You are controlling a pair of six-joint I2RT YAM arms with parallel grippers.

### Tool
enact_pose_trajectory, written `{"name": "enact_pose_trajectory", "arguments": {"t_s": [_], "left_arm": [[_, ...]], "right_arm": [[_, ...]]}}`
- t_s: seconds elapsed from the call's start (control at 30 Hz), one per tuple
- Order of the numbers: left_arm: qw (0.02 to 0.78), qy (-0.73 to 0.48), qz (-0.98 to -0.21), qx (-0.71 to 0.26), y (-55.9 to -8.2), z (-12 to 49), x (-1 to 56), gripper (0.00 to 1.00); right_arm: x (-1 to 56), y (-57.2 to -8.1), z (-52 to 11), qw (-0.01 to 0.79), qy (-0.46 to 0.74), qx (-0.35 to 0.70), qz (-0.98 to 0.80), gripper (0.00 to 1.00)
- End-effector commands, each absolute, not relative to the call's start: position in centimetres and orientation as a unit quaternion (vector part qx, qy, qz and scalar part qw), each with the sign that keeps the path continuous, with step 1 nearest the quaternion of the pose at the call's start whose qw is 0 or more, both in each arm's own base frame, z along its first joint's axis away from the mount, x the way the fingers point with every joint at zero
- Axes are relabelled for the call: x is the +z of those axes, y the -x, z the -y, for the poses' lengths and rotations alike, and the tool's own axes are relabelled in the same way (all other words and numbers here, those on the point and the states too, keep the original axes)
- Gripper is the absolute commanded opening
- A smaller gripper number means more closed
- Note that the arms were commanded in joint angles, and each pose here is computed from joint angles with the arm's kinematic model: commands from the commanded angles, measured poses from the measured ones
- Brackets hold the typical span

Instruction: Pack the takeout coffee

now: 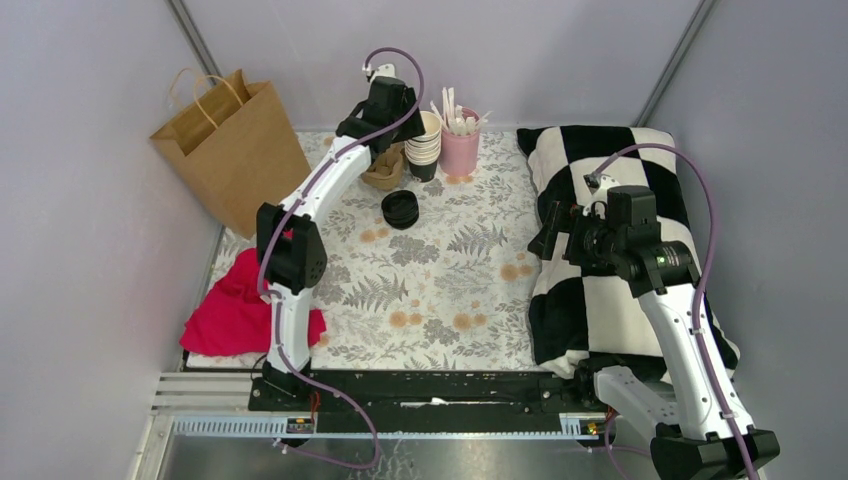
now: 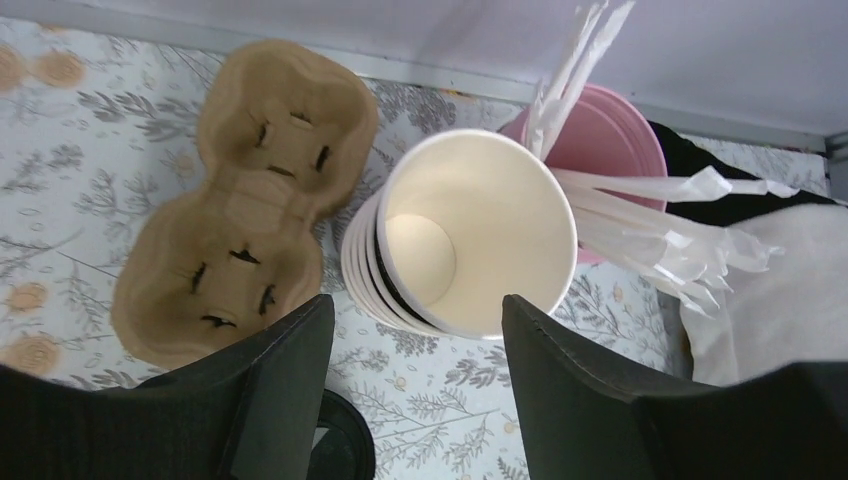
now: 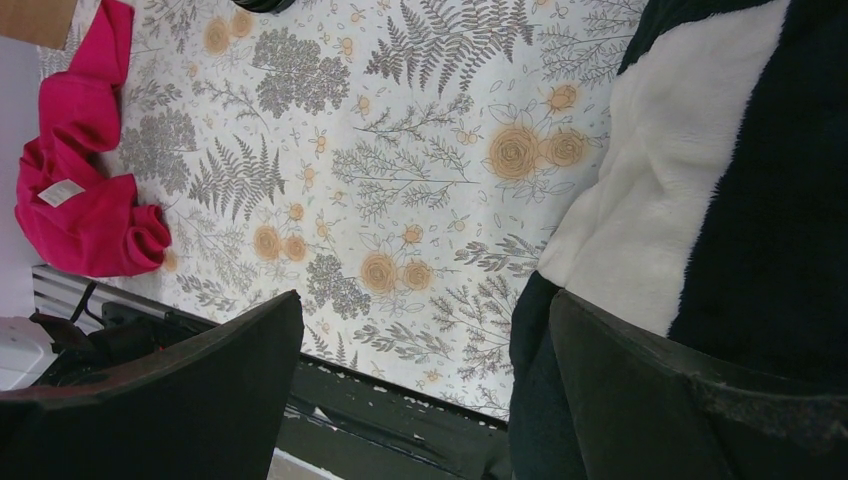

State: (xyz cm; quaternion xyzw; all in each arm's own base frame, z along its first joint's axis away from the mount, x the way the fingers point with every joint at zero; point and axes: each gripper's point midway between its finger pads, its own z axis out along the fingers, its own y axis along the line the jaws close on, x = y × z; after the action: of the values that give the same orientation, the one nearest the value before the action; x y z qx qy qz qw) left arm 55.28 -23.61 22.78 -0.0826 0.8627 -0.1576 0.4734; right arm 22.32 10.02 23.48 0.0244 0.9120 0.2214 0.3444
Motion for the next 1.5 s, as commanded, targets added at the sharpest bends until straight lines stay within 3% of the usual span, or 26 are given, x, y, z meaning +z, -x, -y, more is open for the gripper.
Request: {"name": "enact_pose_trajectory", "arguments": {"t_s": [0.0,0.2,0.33,0.57,0.8,1.0,1.47], "left_arm": [[0.522,0.084,-0.841,-0.119,-56.5,22.3,26.0,0.67],[0.515,0.073,-0.844,-0.132,-57.4,23.4,24.9,0.62],[0.512,0.070,-0.847,-0.123,-58.0,23.4,23.8,0.48],[0.521,0.063,-0.844,-0.109,-58.9,23.4,23.8,0.39],[0.526,0.055,-0.843,-0.096,-58.7,23.1,24.2,0.38],[0.531,0.047,-0.841,-0.092,-58.5,23.3,24.8,0.44],[0.536,0.036,-0.838,-0.093,-58.5,23.7,25.3,0.27]], "right_arm": [[23.8,-22.8,-9.8,0.354,-0.020,0.216,-0.910,1.00],[23.7,-23.1,-9.8,0.354,-0.019,0.216,-0.910,1.00],[23.6,-23.0,-9.8,0.352,-0.020,0.215,-0.910,1.00],[23.5,-22.9,-9.7,0.353,-0.021,0.211,-0.911,1.00],[23.3,-23.1,-9.7,0.350,-0.021,0.211,-0.912,1.00],[23.0,-23.2,-9.8,0.346,-0.021,0.213,-0.913,1.00],[22.9,-23.3,-9.9,0.345,-0.019,0.214,-0.914,1.00]]}}
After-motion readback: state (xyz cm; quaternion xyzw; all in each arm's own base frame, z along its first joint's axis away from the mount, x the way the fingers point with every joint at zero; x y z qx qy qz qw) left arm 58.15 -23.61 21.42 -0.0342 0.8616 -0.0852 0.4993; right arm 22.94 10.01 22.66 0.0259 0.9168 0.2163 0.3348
